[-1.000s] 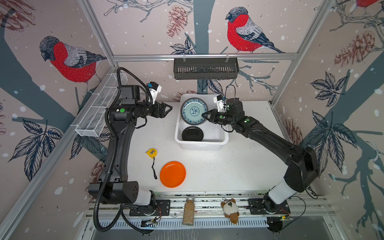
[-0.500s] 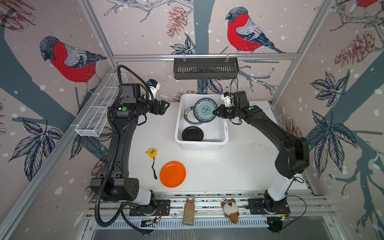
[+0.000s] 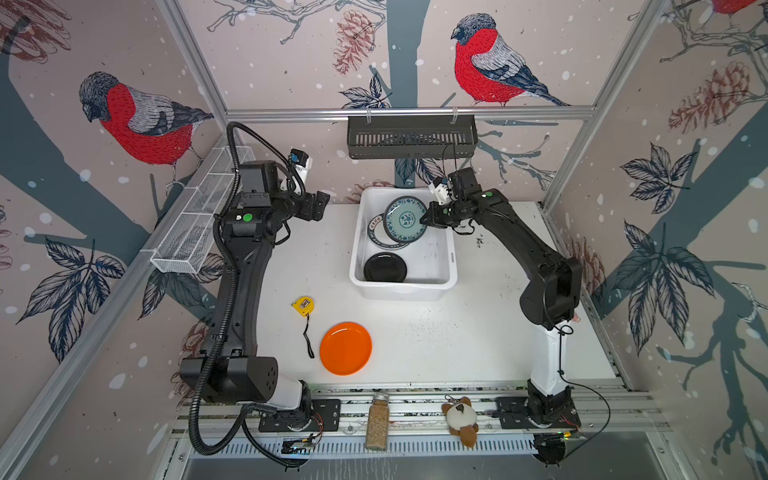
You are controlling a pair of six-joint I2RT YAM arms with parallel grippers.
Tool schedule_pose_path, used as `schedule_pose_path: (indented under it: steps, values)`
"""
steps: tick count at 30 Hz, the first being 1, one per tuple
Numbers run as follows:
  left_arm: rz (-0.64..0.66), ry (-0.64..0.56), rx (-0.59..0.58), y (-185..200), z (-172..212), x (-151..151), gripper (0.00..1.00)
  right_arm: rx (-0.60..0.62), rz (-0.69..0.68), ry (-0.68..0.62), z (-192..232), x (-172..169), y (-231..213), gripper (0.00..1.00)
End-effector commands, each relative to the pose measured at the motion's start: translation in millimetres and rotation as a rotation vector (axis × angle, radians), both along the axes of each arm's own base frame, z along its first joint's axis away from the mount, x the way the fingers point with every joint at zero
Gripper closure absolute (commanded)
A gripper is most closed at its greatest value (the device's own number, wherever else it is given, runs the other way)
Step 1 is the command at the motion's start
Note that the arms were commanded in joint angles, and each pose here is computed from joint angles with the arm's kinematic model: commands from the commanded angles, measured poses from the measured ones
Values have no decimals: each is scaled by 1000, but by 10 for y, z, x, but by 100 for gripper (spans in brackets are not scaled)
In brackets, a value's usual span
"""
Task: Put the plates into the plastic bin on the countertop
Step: 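Lower the patterned plate into the bin with the right gripper while the left gripper withdraws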
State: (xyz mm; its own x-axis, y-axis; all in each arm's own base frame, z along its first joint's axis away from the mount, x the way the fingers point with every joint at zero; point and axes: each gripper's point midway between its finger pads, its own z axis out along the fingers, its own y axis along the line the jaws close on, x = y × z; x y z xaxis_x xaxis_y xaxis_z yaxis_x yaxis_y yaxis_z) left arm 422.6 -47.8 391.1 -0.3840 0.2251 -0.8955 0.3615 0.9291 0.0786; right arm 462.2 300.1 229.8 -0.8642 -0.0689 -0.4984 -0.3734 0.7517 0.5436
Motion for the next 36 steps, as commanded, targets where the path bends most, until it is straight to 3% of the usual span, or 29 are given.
schedule_pose_path:
  steps: [1,12,20,36]
  values:
    - [9,-68,-13,7,89,60,15,-18,32,46,-71,-107,42,96]
    - [16,-121,-59,-14,10,116,15,-76,54,166,-480,-153,116,95]
    - [32,-74,-99,-16,-143,191,15,-144,117,248,-837,-350,263,94]
    - [11,-44,-74,-30,-312,251,15,-100,140,351,-1197,-405,546,92]
